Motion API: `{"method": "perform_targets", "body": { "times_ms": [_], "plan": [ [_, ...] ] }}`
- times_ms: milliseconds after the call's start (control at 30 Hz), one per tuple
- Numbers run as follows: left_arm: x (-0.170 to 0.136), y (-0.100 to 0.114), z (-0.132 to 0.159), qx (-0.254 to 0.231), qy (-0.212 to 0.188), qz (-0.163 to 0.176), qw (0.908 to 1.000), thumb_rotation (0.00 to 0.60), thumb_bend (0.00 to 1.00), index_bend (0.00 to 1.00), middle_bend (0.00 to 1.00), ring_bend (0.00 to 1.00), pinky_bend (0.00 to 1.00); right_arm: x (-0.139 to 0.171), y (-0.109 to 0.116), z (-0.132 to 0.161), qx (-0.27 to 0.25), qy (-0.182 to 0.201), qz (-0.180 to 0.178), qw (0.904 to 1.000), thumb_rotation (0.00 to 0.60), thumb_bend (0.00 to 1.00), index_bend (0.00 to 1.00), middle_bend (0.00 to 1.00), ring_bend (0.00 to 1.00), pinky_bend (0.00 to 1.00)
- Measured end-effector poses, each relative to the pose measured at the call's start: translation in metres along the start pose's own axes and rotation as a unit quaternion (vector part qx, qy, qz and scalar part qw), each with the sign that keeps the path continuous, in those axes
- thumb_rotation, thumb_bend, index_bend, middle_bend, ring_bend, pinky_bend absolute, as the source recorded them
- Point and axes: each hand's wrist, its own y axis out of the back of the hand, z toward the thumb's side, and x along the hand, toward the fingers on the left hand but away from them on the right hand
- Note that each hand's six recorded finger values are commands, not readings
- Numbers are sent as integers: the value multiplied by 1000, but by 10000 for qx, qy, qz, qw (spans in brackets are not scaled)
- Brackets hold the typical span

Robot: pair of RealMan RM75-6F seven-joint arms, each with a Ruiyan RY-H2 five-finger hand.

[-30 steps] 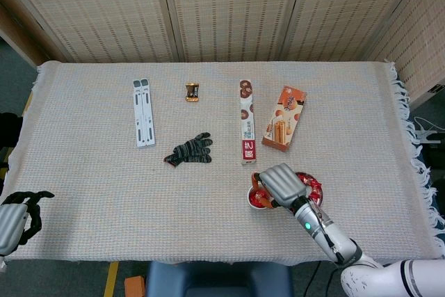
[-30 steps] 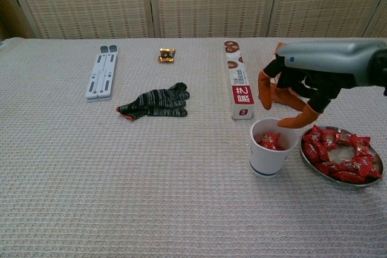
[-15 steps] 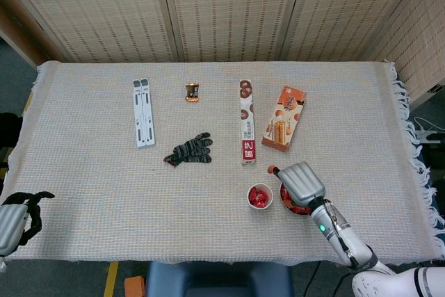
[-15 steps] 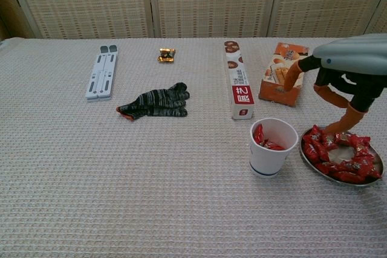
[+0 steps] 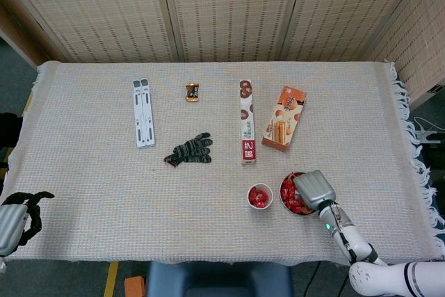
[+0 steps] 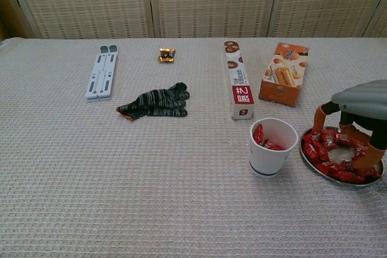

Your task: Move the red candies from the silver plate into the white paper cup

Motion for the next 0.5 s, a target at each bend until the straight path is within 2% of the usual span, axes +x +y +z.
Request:
{"method": "perform_targets", "body": {
  "times_ms": [367,500],
  "plan": [
    [0,0,0,7,7,-6,10000,600,636,307,400,302,242,-15,-15,-5,-116,-92,189,9997,600,26,338,770,785,1000],
    [0,0,0,11,5,-5,10000,600,636,307,401,302,242,-18,-19,-8,-182,-137,204,9995,600,94,380,770,787,1000]
  ]
}}
